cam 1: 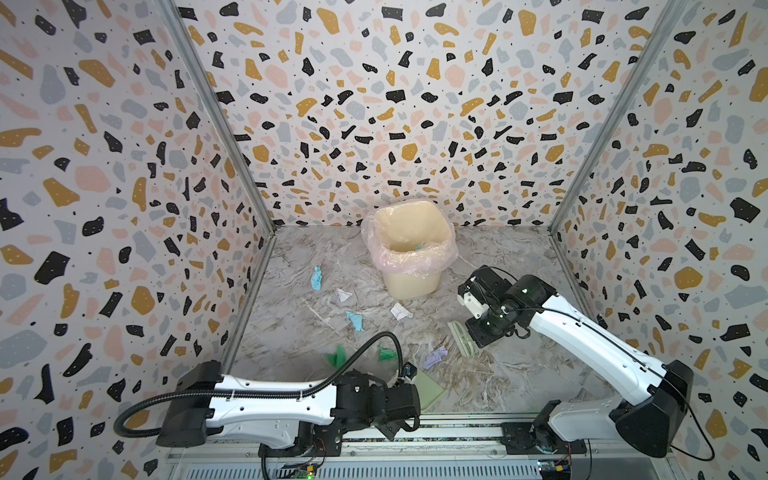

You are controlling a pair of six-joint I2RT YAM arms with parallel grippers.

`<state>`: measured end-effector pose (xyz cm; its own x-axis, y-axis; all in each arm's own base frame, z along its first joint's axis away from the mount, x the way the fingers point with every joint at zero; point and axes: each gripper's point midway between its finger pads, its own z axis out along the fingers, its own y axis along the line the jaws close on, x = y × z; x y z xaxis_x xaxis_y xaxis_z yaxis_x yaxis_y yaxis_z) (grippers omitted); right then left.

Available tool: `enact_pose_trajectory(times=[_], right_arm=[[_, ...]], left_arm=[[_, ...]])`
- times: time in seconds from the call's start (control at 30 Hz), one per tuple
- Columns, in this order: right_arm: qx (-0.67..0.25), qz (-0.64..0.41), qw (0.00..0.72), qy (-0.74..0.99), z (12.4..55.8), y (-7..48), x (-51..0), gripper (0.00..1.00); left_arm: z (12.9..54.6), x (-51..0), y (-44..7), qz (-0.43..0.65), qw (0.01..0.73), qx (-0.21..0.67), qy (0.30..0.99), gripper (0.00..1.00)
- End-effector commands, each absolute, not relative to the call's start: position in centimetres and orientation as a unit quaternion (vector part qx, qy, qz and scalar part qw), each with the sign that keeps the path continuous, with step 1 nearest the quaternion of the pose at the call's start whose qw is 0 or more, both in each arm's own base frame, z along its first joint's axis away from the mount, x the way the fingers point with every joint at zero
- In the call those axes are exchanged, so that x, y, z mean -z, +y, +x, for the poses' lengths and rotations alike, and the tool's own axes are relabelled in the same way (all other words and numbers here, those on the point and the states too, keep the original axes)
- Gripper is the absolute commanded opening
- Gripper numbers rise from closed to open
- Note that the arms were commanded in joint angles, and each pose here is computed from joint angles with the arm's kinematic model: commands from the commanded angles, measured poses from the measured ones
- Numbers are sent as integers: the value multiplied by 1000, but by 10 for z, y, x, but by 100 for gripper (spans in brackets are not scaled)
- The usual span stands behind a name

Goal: Sweep away the paper scraps from the table
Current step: 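Lower the empty dustpan near the purple scrap with the left gripper, then sweep the purple scrap with the right gripper's brush into the dustpan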

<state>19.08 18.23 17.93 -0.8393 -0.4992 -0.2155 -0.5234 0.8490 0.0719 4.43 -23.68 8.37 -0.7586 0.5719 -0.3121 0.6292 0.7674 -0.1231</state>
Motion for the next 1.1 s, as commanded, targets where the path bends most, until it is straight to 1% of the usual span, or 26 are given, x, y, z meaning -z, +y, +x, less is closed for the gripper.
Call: enact_pose_trajectory(times=[0.0,0.33,0.87,1.07], right_arm=[[-49,-282,110,952,194,187,-188,0],[-10,-314,112,943,199,201,-183,0],[24,-332,103,937,200,213,-179,0],[24,-340,92,935,198,219,-172,0]], left_arm=[[48,-79,-240,319,150,100,930,0],[54,-70,-236,322,167,80,929,0],[55,-50,-237,323,169,73,928,0],[55,-49,-238,322,171,77,928,0]])
